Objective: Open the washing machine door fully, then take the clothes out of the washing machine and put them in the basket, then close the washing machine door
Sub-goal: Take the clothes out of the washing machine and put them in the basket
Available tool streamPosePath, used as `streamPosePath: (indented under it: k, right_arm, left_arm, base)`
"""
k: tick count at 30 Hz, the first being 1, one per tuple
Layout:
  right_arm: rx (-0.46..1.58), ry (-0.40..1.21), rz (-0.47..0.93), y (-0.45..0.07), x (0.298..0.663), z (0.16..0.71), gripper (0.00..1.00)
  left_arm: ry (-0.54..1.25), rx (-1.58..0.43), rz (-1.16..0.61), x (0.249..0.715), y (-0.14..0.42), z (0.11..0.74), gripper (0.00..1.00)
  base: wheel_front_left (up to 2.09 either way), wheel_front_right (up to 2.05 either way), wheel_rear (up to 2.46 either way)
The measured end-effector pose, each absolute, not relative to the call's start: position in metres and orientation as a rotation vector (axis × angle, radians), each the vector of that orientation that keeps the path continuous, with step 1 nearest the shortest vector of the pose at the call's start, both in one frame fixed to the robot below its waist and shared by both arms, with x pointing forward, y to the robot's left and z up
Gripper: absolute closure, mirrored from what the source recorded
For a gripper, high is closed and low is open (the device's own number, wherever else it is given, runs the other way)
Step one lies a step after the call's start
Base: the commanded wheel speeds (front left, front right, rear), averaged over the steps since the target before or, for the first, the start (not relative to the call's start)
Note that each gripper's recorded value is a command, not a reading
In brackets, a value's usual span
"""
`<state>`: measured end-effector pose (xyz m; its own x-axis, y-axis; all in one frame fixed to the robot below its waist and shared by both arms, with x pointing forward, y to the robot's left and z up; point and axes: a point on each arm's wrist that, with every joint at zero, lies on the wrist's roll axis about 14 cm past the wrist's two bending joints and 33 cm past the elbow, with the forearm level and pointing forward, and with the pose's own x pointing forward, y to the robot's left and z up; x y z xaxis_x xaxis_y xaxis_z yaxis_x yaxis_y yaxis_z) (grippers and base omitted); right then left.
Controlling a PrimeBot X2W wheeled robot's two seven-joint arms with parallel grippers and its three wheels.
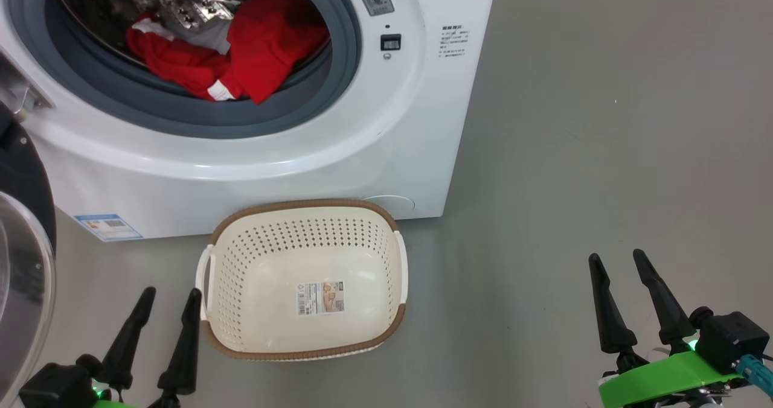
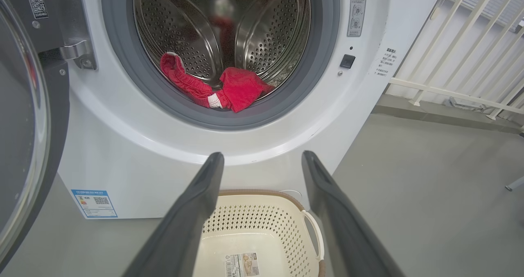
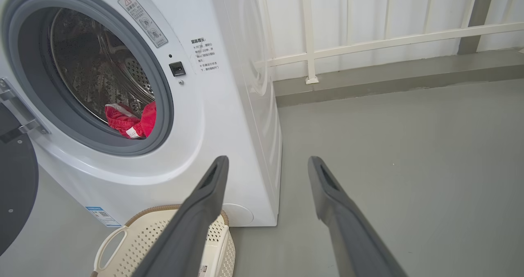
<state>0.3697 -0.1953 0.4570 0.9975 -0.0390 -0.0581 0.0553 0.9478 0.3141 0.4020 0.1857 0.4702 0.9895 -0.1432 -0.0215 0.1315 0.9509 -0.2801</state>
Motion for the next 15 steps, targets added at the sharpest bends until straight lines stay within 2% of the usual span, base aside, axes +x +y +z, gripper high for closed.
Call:
streamPosePath:
  k: [8,15]
  right_arm:
    - [0.329,0.057,-0.039,-0.192,0.378,0.454,0.00]
    - [0.336,0.058,-0.033,-0.190,0.397,0.451,0.00]
  left_arm:
    - [0.067,-0.277,-0.137,0.413,0.186,0.460,0.00]
    - [0.027,-0.221,-0.159,0.462,0.181,0.466,0.00]
  base:
    - [0.00,0.00,0.00]
    - [0.00,0.00,0.00]
